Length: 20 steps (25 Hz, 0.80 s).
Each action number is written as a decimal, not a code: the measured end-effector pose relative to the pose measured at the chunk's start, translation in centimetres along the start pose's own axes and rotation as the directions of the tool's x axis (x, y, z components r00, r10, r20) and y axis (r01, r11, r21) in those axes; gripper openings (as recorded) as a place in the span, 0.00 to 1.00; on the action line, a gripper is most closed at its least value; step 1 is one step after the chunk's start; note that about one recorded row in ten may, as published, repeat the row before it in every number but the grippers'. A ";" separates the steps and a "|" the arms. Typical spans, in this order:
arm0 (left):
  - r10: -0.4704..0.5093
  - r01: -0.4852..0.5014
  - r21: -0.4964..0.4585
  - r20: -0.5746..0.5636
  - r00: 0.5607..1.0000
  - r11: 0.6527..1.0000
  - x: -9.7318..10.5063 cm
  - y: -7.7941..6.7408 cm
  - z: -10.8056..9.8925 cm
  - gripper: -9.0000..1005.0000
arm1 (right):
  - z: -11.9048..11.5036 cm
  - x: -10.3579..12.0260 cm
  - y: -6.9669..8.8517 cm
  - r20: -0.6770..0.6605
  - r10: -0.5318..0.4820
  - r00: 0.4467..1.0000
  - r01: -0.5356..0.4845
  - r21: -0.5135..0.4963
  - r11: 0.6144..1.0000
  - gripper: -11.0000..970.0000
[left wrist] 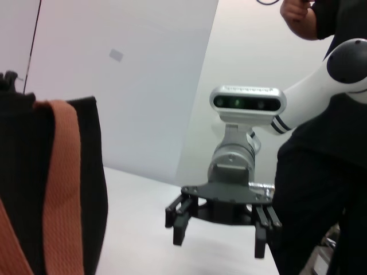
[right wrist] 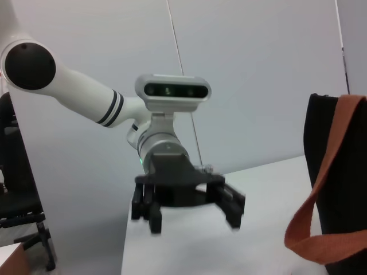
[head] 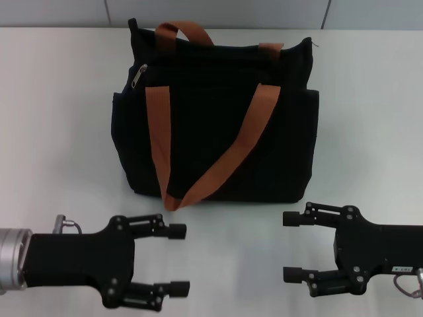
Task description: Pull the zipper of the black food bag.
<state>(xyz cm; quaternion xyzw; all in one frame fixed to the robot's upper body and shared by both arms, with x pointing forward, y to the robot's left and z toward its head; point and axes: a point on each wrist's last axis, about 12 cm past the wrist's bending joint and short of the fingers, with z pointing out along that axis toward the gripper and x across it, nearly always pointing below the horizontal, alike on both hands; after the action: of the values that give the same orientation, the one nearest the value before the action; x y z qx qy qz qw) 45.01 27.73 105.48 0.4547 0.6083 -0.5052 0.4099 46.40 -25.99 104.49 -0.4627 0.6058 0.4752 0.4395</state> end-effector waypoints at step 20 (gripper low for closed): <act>0.287 -0.115 -0.481 0.301 0.910 0.869 -5.8 3.8 -7.4 0.77 | -0.3 0.2 0.1 0.002 0.016 1.000 -0.016 0.016 1.000 0.85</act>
<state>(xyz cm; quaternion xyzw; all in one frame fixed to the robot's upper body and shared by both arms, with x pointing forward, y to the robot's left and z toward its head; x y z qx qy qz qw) 49.89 34.50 111.24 0.3074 0.5710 -0.3784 0.6605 46.24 -26.34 104.40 -0.4539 0.6127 0.4742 0.4401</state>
